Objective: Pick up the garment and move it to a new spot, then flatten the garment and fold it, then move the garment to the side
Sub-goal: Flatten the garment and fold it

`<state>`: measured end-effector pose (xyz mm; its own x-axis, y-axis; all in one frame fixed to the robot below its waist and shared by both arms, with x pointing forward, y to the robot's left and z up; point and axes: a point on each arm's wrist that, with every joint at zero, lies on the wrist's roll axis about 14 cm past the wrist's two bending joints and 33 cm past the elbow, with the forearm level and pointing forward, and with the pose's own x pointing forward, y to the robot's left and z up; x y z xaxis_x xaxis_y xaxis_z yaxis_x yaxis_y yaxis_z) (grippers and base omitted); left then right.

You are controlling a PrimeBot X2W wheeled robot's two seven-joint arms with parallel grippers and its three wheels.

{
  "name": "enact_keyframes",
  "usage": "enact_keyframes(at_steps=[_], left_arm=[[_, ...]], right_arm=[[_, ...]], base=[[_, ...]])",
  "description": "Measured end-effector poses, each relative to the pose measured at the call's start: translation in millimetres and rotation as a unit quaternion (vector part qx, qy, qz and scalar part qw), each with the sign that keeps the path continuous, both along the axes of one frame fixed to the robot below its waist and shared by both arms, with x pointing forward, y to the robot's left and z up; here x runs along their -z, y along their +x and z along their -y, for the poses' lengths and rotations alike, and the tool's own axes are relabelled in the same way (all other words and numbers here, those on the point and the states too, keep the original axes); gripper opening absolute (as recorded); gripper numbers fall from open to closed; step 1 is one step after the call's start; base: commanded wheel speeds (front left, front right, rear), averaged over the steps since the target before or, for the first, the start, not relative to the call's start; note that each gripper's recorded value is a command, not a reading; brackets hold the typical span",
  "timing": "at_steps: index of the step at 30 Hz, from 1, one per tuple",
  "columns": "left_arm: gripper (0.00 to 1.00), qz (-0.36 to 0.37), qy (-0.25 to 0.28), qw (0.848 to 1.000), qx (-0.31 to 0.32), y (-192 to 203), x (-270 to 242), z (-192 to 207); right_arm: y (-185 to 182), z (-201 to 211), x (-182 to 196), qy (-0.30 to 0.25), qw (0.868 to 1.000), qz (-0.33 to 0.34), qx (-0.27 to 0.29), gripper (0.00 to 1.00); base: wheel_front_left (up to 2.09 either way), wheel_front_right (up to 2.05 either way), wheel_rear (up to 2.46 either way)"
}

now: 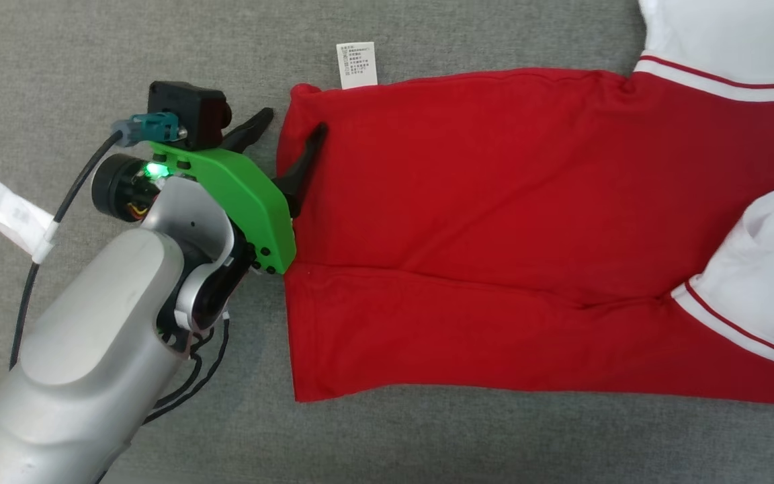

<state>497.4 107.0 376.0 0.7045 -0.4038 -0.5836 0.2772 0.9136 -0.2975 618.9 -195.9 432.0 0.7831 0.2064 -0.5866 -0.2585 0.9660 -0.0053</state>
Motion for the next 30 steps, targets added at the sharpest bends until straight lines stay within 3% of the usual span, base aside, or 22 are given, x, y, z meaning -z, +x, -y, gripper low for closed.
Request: enact_keyframes(at_steps=[6, 13, 14, 15, 16, 17, 23, 30], left_arm=[[1.00, -0.010, -0.002, 1.000, -0.002, 1.0, 13.8, -3.9], [1.00, -0.007, -0.017, 1.000, 0.009, 8.2, 15.0, 5.4], [1.00, -0.006, -0.017, 1.000, 0.012, 8.5, 14.8, 6.7], [1.00, -0.005, -0.017, 1.000, 0.018, 8.9, 14.1, 9.0], [0.39, -0.004, -0.016, 0.999, 0.028, 8.4, 14.1, 11.8], [0.00, -0.005, -0.017, 0.999, 0.034, 8.3, 13.6, 13.7], [0.00, -0.002, -0.034, 0.998, 0.047, 8.9, 10.0, 23.7], [0.00, 0.031, -0.048, 0.998, 0.039, 13.3, -8.3, 22.4]], right_arm=[[10.6, -7.9, 52.4, -0.013, 0.999, -0.053, -0.003, 1.00], [12.1, -19.6, 65.1, -0.006, 0.998, -0.066, -0.023, 1.00], [11.7, -21.3, 64.9, -0.005, 0.997, -0.066, -0.026, 0.47], [11.2, -24.1, 64.9, -0.001, 0.997, -0.065, -0.030, 0.33], [10.1, -27.3, 65.0, 0.006, 0.997, -0.066, -0.032, 0.00], [8.7, -30.6, 65.0, 0.012, 0.997, -0.069, -0.035, 0.00], [7.9, -40.4, 50.2, 0.043, 0.997, -0.035, -0.048, 0.00], [8.7, -19.2, 0.9, 0.076, 0.995, 0.047, -0.032, 0.00]], base=[[0.00, 0.00, 0.00], [0.00, 0.00, 0.00], [0.00, 0.00, 0.00], [0.00, 0.00, 0.00], [0.00, 0.00, 0.00], [0.00, 0.00, 0.00], [0.00, 0.00, 0.00], [0.00, 0.00, 0.00]])
